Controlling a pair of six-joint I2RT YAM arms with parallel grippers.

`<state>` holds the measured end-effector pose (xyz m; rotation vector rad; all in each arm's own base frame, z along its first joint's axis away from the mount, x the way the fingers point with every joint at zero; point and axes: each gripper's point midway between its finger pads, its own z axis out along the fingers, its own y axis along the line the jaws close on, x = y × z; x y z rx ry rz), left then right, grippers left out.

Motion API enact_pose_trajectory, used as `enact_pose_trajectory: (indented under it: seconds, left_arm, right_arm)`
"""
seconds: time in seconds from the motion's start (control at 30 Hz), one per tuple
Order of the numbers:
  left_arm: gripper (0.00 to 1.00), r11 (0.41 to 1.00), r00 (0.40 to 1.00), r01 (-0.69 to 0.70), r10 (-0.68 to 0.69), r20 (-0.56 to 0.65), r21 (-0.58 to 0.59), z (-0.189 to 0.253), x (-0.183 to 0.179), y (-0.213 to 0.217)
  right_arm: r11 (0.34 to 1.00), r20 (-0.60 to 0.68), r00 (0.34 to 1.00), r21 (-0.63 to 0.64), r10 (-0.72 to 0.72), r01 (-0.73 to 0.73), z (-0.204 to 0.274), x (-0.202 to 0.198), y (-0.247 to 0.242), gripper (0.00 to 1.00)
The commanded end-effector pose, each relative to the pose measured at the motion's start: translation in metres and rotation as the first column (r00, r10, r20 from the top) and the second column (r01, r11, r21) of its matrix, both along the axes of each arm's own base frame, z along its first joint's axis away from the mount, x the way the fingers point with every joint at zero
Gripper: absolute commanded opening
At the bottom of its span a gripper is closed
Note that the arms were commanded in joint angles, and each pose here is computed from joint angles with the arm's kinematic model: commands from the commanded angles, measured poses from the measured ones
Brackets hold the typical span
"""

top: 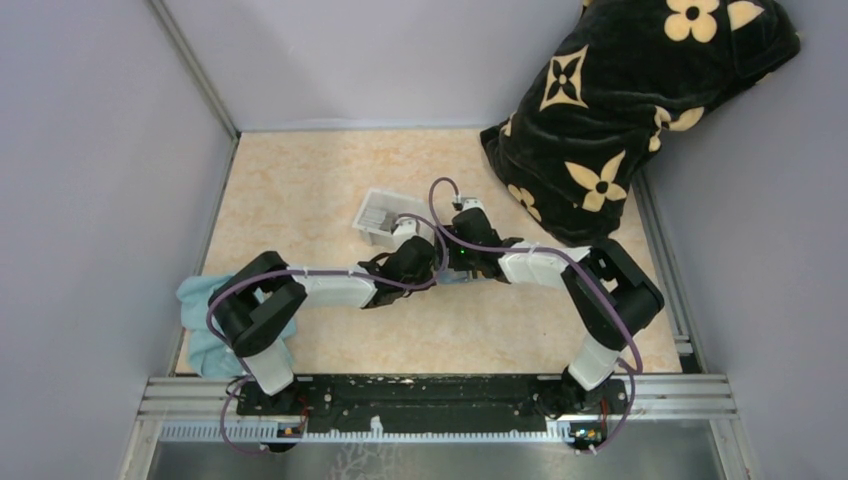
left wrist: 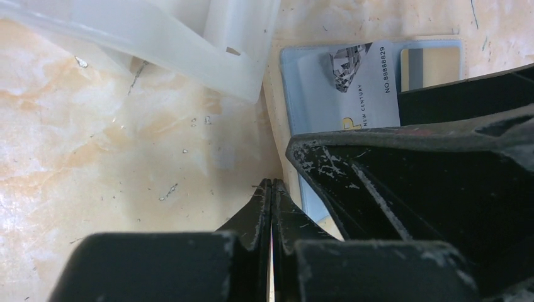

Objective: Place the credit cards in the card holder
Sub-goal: Insert the credit card into the card holder.

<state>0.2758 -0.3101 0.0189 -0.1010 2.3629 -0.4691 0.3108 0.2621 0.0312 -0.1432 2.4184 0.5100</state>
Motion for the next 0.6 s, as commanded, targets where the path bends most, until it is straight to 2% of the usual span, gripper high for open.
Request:
enact_pose_trajectory:
  seconds: [0.0,0.27,0.57]
  left_arm:
    - [0.0,0.959,0.978,0.037,0.022,-0.207,0.28,-0.064,-0.053,0.069]
    - [0.0,0.958,0.977,0.031,0.032,-0.213,0.285,-0.062,-0.058,0.076]
    - [0.0,0.971,0.975,0.025,0.029,-0.219,0.24,-0.06,-0.065,0.075]
  right_arm:
    - [0.95,-0.264,0.963,-0.309,-0.047,-0.038,-0.077,-0.064,-0.058,0.78]
    - [0.898,-0.272,0.958,-0.438,-0.086,-0.044,-0.09,-0.07,-0.068,0.81]
    - [0.844,-0.261,0.955,-0.536,-0.142,-0.021,-0.094,-0.072,-0.082,0.82]
